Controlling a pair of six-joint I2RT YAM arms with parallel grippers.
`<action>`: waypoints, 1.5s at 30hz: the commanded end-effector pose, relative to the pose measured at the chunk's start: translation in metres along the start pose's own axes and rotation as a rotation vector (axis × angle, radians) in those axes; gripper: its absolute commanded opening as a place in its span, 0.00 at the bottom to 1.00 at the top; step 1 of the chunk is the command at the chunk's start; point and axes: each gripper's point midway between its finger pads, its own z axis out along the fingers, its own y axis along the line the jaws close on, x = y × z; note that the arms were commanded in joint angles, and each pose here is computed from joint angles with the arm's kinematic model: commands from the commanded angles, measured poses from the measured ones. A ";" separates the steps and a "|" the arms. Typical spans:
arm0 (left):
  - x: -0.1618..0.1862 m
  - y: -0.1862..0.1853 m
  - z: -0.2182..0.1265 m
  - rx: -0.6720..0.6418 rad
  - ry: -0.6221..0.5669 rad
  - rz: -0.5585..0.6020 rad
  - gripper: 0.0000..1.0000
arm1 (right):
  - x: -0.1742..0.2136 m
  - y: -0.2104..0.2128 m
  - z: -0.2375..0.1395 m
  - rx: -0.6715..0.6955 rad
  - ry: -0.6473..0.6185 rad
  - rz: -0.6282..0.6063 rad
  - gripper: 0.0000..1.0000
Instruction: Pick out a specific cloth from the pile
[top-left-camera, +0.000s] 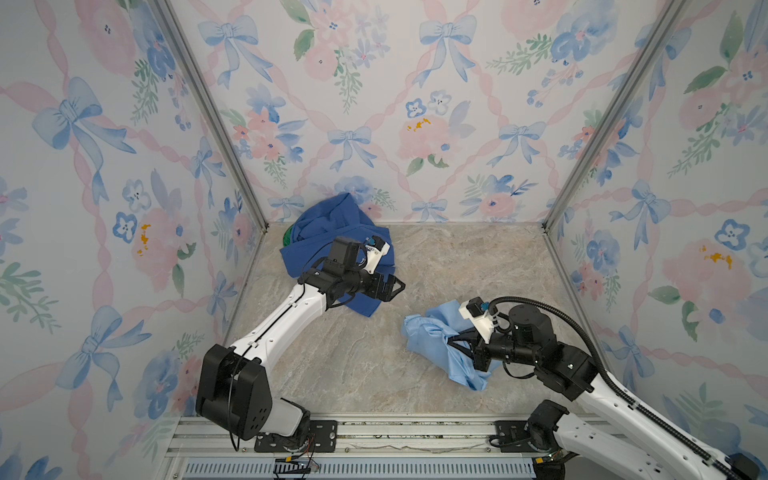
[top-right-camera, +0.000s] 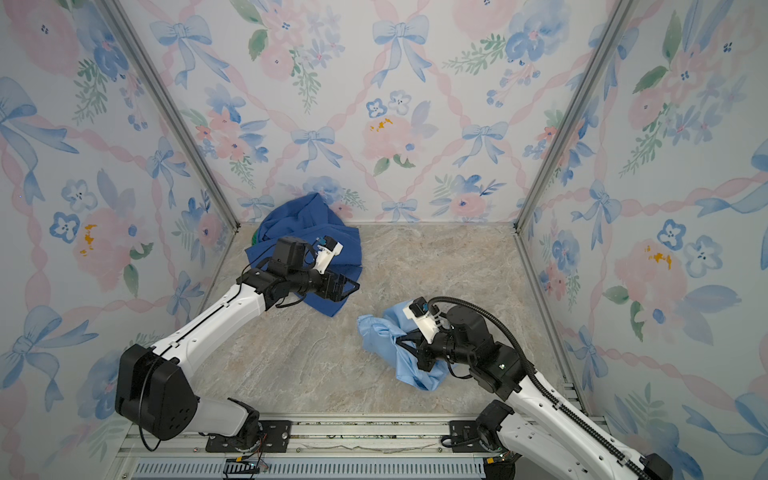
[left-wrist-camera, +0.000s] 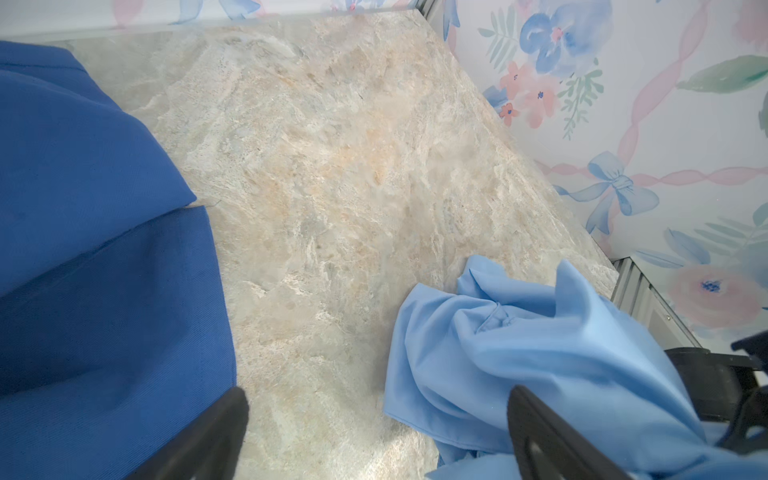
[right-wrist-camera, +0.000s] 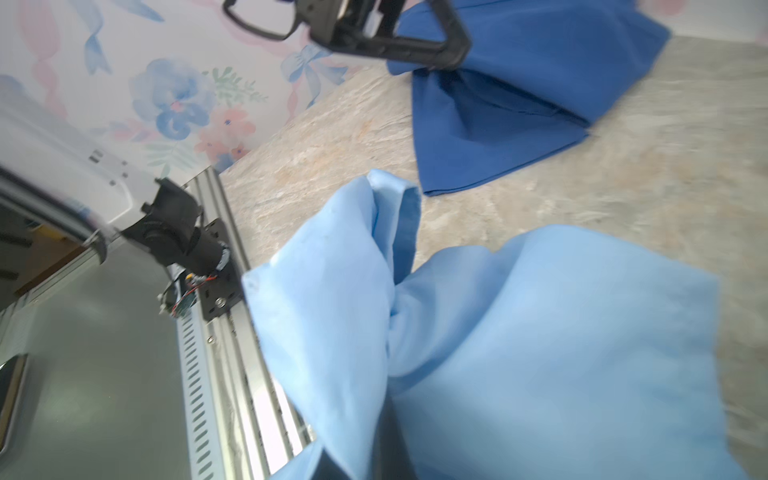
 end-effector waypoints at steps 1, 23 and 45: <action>0.003 0.008 -0.006 -0.070 -0.012 0.039 0.98 | 0.026 -0.069 -0.003 0.280 0.032 0.216 0.00; 0.006 0.005 -0.037 -0.136 -0.076 0.094 0.98 | 0.050 -0.162 0.024 0.720 0.292 0.278 0.54; 0.020 0.006 -0.074 -0.104 -0.152 0.048 0.98 | 0.106 -0.101 0.065 0.774 0.759 -0.057 0.97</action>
